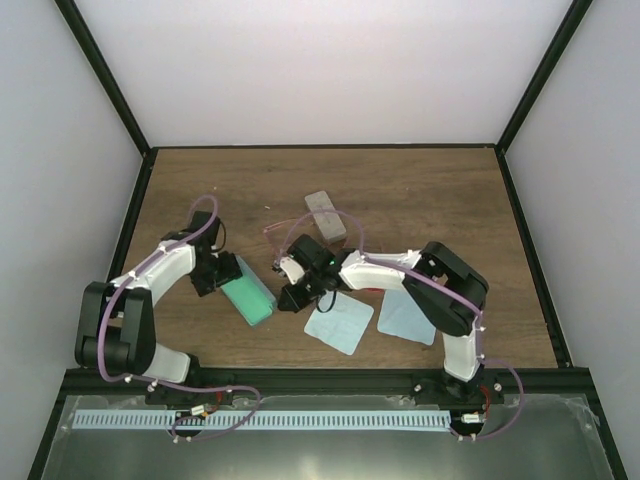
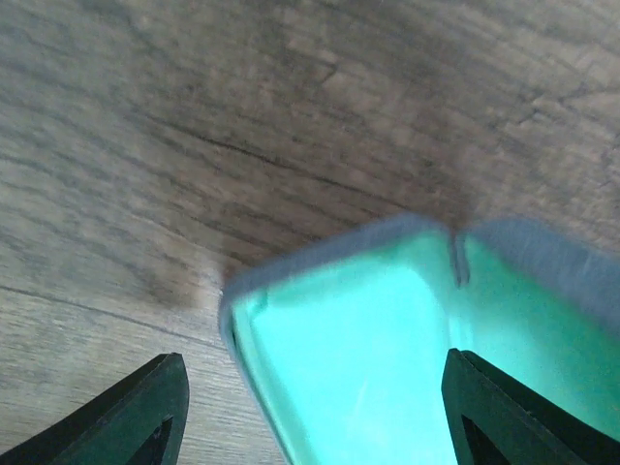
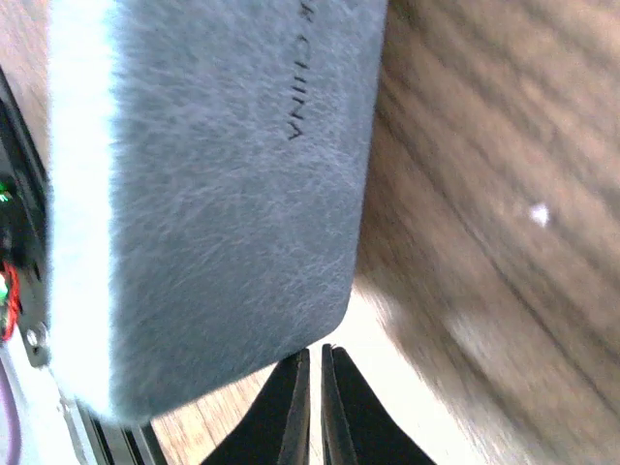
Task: Organize the sunglasses
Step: Adjust the sunglasses case at the center of the board.
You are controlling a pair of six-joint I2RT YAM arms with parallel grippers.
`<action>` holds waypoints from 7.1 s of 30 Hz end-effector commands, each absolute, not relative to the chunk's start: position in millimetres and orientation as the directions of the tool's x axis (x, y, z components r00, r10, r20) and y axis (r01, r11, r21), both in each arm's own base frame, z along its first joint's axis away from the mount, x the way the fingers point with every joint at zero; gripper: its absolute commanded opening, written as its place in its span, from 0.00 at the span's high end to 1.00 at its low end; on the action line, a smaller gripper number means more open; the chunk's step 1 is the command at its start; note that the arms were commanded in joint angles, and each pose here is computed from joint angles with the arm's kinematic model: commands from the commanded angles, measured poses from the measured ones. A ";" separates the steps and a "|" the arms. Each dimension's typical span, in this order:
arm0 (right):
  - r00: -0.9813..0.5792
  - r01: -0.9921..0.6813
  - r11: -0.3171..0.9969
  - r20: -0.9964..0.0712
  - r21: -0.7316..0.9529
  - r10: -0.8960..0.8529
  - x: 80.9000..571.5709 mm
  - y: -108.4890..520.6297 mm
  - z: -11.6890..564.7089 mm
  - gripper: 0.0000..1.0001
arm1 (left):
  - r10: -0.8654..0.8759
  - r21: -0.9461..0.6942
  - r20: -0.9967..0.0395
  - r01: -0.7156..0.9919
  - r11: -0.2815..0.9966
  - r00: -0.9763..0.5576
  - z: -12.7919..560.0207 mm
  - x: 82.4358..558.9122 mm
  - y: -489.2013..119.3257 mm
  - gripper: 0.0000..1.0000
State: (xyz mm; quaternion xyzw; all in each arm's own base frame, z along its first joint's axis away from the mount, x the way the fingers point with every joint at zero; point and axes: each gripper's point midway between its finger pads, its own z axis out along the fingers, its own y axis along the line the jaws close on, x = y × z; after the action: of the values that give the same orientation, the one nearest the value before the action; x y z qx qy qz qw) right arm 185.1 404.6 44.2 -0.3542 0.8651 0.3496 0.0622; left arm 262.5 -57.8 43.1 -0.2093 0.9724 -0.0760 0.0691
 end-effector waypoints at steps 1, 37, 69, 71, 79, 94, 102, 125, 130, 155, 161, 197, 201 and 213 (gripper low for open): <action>-0.729 -0.679 0.469 -0.445 0.564 -0.520 208.2 435.1 77.7 0.95 | -0.425 -0.225 -0.094 -0.396 0.890 -0.900 43.5 255.4 -63.5 0.27; -0.528 -0.845 0.309 -0.596 0.436 -0.605 152.0 462.7 160.5 0.93 | -0.544 -0.269 -0.170 -0.492 0.828 -0.822 41.9 273.0 -55.4 0.96; -0.580 -0.793 0.582 -0.511 0.177 -0.635 223.5 473.6 32.1 0.99 | -0.550 -0.196 -0.135 -0.522 0.830 -0.824 10.9 257.5 -46.8 0.96; -0.591 -0.778 0.606 -0.521 0.166 -0.616 235.6 473.3 35.6 0.98 | -0.549 -0.206 -0.133 -0.519 0.830 -0.825 12.2 255.2 -48.3 0.96; -0.597 -0.755 0.637 -0.561 0.153 -0.573 260.7 479.9 56.0 0.90 | -0.589 -0.275 -0.127 -0.542 0.794 -0.798 26.3 251.3 -55.3 0.93; -0.657 -0.717 0.642 -0.571 0.271 -0.493 234.8 458.1 90.1 0.67 | -0.564 -0.215 -0.222 -0.524 0.824 -0.795 54.4 252.0 -37.8 0.59; -0.708 -0.672 0.664 -0.546 0.328 -0.447 237.8 475.4 84.6 0.54 | -0.563 -0.177 -0.243 -0.534 0.826 -0.790 57.7 252.7 -30.4 0.51; -0.776 -0.575 0.778 -0.470 0.255 -0.420 259.4 477.4 38.0 0.75 | -0.505 -0.077 -0.277 -0.505 0.860 -0.818 62.2 258.9 -15.1 0.49; -0.773 -0.560 0.797 -0.488 0.226 -0.405 276.9 474.7 39.8 0.80 | -0.503 -0.063 -0.276 -0.507 0.860 -0.819 59.5 254.0 -12.5 0.49; -0.753 -0.564 0.775 -0.562 0.286 -0.341 289.9 430.4 96.3 0.75 | -0.539 -0.186 -0.262 -0.506 0.842 -0.800 63.8 246.9 -28.2 0.49; -0.740 -0.642 0.667 -0.532 0.377 -0.412 258.1 451.0 88.7 0.76 | -0.582 -0.250 -0.245 -0.529 0.811 -0.775 59.2 237.7 -34.8 0.50; -0.729 -0.684 0.529 -0.501 0.503 -0.466 265.0 549.1 58.7 0.75 | -0.550 -0.221 -0.259 -0.506 0.834 -0.794 75.3 235.7 -31.1 0.49; -0.705 -0.703 0.540 -0.554 0.463 -0.442 266.5 530.2 88.2 0.75 | -0.562 -0.272 -0.271 -0.498 0.823 -0.781 80.8 239.5 -36.7 0.49; -0.778 -0.518 0.766 -0.583 0.381 -0.236 281.6 381.5 128.4 0.72 | -0.504 -0.447 -0.305 -0.346 0.825 -0.808 94.2 255.0 -112.8 0.46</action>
State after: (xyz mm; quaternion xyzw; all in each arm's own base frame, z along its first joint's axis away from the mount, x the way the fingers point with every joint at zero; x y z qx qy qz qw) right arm 260.2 425.3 115.2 -0.2742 0.8874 0.2980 0.2202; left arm 246.8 -78.2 92.6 -0.2559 0.9309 -0.1621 0.2040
